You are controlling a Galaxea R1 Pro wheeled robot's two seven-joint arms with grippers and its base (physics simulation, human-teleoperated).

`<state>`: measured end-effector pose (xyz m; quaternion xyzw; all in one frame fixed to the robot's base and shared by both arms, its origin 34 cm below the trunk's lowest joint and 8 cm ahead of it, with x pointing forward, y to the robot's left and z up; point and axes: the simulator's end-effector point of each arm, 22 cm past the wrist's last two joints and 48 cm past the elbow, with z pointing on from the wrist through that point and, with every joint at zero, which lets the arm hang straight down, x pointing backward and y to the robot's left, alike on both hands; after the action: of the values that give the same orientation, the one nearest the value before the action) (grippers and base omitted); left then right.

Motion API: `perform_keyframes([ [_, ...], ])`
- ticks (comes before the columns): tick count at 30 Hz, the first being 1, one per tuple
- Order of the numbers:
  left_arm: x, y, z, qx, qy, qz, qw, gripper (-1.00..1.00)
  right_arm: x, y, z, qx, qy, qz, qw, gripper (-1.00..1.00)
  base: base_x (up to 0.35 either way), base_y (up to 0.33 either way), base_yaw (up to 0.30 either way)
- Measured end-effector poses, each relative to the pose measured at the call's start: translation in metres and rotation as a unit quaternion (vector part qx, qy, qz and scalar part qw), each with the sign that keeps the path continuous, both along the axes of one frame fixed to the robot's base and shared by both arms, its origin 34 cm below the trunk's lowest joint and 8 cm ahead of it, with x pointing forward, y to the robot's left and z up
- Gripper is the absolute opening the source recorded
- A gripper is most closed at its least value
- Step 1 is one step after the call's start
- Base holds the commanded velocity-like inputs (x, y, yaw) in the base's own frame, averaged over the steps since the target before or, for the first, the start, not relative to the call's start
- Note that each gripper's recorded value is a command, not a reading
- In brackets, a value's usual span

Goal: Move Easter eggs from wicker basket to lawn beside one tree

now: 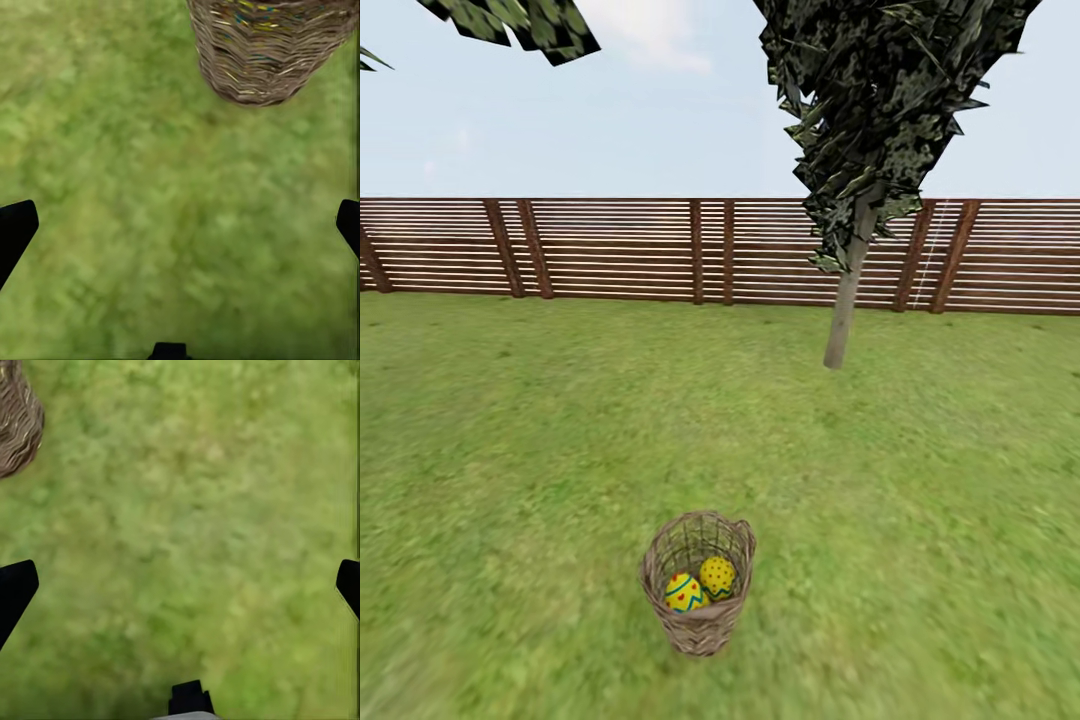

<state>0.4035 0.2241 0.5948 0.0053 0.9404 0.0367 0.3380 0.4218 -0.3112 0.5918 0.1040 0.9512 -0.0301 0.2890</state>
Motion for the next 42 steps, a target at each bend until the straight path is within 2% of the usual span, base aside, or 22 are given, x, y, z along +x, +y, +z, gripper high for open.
perform_keyframes([
  [13,0.000,0.000,0.000,0.000,0.000,0.000,1.0000,1.00,0.001,-0.001,0.000,0.000,-0.001,0.000,1.0000,1.00,0.160,-0.022,0.006],
  [26,0.003,0.000,0.001,-0.003,-0.003,0.000,1.0000,1.00,0.001,-0.003,0.001,-0.003,-0.001,0.000,1.0000,1.00,0.012,0.000,0.085],
  [30,-0.019,0.014,-0.005,0.009,0.008,-0.012,0.9999,1.00,-0.010,0.015,-0.006,0.016,0.013,-0.008,0.9998,1.00,-0.030,-0.011,0.000],
  [35,-0.042,0.010,-0.011,0.008,0.021,-0.015,0.9996,1.00,-0.004,0.038,-0.006,0.029,0.010,0.000,0.9995,1.00,-0.262,-0.171,0.044],
  [39,-0.059,0.010,-0.014,0.007,0.032,-0.015,0.9993,1.00,-0.003,0.039,-0.006,0.030,0.010,0.000,0.9995,1.00,-0.248,-0.216,0.260],
  [42,-0.060,0.010,-0.014,0.007,0.032,-0.016,0.9993,1.00,-0.003,0.039,-0.006,0.030,0.010,0.000,0.9995,1.00,-0.080,-0.268,0.277],
])
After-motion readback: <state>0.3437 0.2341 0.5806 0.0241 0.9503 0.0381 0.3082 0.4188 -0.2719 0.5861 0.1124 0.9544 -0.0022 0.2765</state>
